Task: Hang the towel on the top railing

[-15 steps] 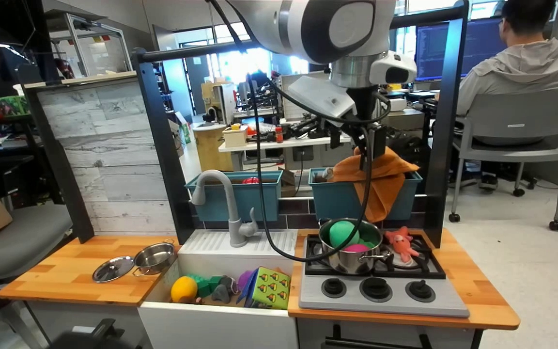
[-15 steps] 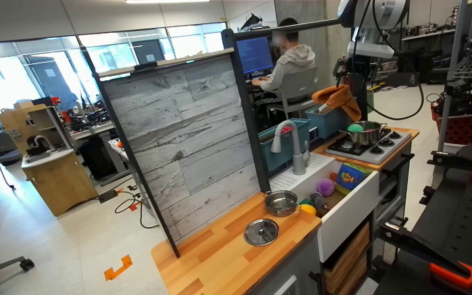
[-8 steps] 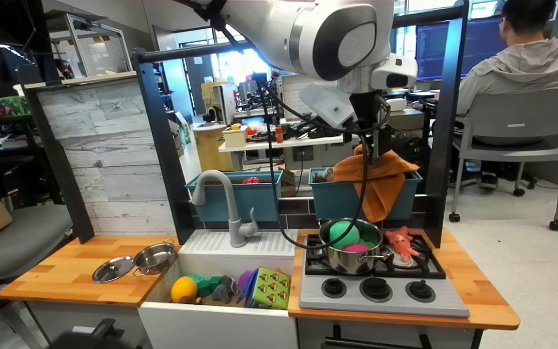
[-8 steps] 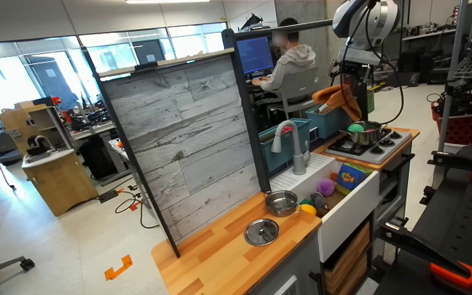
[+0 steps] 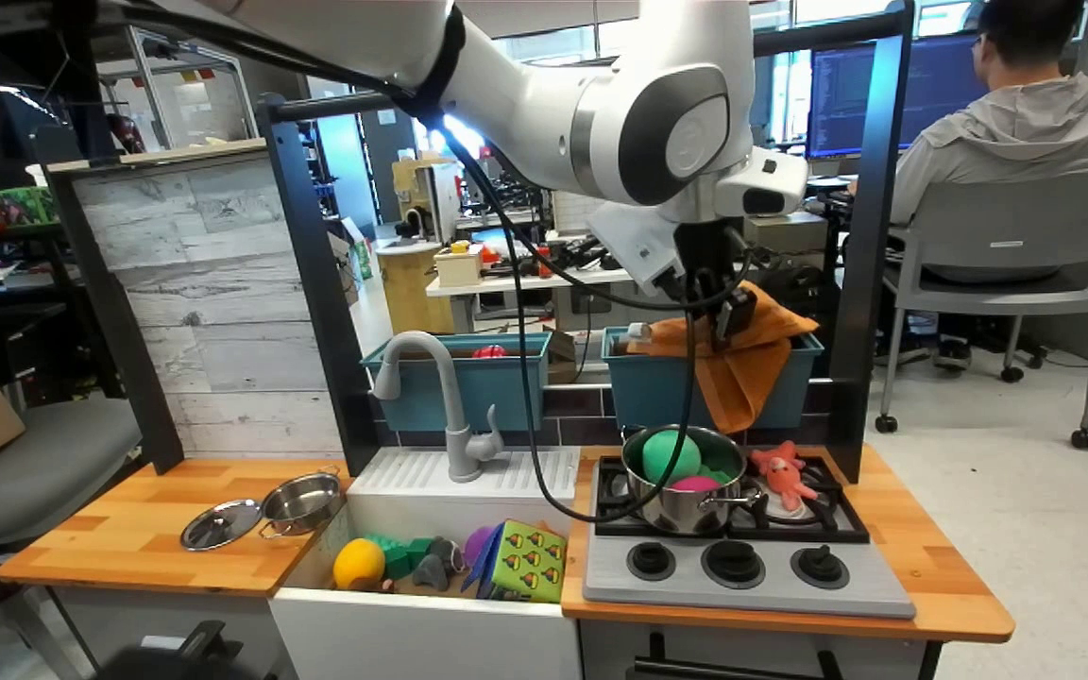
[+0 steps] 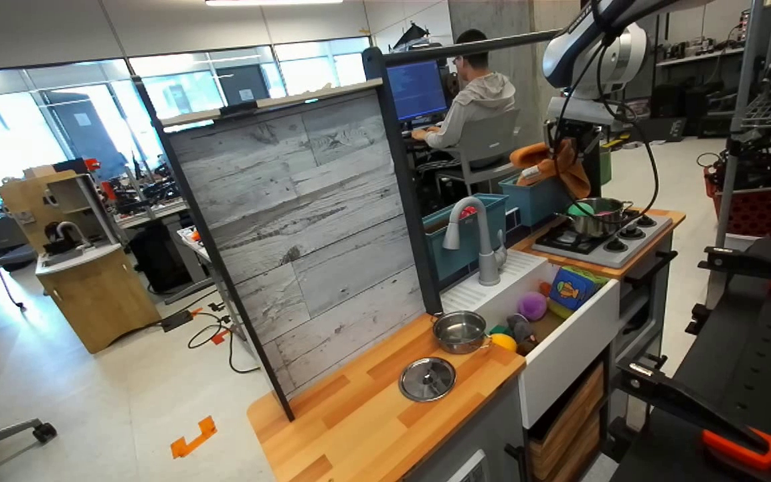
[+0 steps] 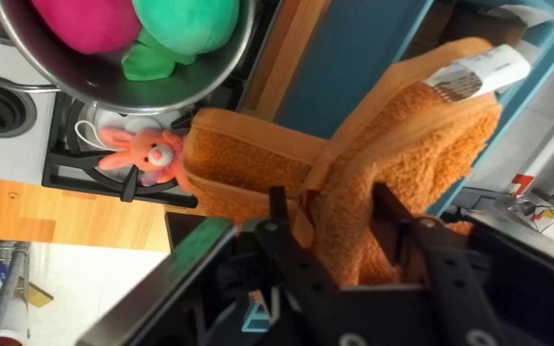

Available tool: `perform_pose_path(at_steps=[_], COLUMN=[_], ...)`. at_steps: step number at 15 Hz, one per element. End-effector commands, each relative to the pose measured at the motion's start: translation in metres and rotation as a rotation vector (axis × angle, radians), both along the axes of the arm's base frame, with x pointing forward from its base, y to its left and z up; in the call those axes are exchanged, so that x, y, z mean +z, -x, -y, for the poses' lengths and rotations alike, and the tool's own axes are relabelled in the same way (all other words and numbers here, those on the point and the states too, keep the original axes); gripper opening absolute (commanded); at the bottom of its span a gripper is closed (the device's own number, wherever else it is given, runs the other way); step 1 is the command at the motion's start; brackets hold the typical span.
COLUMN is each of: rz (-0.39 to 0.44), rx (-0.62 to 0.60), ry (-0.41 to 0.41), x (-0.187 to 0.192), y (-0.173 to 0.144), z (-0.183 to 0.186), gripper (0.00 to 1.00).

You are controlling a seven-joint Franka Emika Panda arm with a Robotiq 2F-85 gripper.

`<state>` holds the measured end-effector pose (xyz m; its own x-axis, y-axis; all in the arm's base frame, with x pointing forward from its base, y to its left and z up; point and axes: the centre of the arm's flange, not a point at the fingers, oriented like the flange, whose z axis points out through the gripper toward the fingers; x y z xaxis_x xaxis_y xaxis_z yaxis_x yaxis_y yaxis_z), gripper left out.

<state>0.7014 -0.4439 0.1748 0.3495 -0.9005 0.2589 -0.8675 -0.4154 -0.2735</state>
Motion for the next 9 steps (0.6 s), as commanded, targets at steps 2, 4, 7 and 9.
perform_pose_path(at_steps=[2,4,7,9], rz=[0.001,0.031,0.067,0.037], rx=[0.015,0.055,0.135,0.206], ry=[-0.058,-0.089,-0.146,-0.232], x=[0.026,0.058,0.112,0.146], y=[-0.026,-0.021,-0.011,0.002], z=[0.008,-0.008,-0.039,-0.072], gripper=[0.12,0.00,0.00,0.01])
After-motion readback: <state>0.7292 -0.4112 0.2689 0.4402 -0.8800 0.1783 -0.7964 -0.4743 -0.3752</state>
